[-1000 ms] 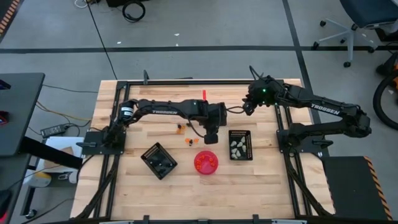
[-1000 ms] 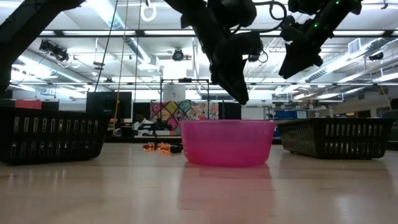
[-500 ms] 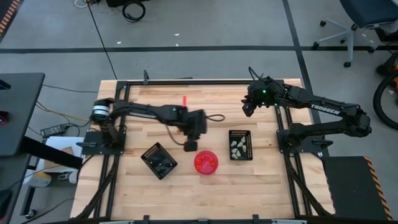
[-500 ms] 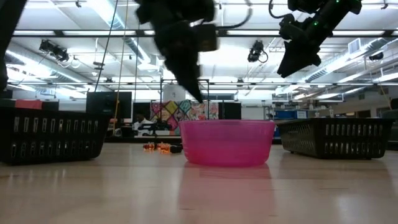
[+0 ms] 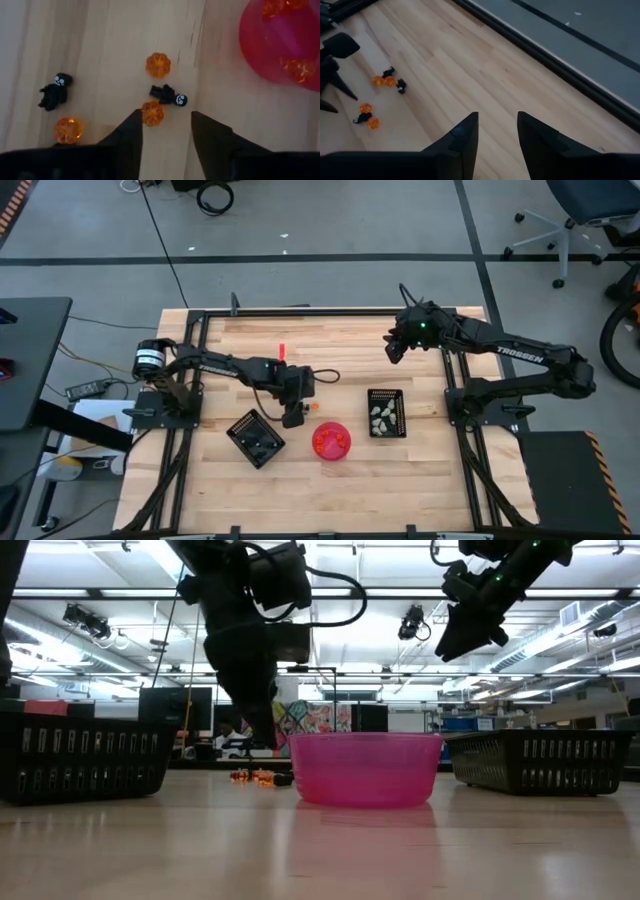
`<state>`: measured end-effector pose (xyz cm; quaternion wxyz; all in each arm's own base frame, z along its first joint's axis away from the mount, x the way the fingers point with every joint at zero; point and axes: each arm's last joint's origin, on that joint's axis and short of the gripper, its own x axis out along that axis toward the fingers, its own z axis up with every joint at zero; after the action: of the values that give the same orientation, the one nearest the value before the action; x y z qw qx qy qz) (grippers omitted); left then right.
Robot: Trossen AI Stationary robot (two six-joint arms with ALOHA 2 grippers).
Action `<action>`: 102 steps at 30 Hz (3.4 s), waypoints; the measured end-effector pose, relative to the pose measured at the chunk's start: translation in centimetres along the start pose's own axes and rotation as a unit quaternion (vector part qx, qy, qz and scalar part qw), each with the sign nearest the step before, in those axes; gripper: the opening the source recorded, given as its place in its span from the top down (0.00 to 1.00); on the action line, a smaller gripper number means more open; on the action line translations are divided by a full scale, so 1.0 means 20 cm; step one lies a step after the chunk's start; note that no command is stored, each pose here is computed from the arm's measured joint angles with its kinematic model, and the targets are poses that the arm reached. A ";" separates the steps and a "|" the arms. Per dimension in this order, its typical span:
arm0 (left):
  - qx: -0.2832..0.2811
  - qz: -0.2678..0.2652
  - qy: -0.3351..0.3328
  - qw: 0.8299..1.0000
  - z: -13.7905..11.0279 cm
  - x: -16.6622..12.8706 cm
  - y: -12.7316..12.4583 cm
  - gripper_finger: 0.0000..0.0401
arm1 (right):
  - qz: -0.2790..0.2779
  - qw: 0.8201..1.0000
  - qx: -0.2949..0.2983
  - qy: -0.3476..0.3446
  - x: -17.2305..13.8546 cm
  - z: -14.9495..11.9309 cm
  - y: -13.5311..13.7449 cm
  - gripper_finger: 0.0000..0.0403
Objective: Sort Halloween decoration
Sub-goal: Put the orange pumpkin toy into the pink bowl
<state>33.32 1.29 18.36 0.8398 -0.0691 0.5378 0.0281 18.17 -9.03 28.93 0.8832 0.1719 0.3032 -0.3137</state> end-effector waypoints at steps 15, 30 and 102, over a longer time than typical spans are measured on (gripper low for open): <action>0.041 0.017 -0.051 0.998 -0.10 0.12 0.02 0.54 | 0.025 0.999 0.005 0.028 0.07 -0.01 0.02 0.65; 0.107 0.024 -0.071 0.991 -0.22 0.20 0.04 0.63 | 0.032 0.999 -0.002 0.030 0.07 -0.01 0.04 0.65; 0.094 -0.041 -0.097 0.990 0.24 0.05 -0.42 0.63 | 0.098 0.994 -0.025 0.032 0.06 0.00 0.06 0.65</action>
<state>39.19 -6.35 20.11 0.8914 -0.0091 0.4503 -0.0508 19.76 -8.65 28.18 0.9036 0.1885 0.3206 -0.2126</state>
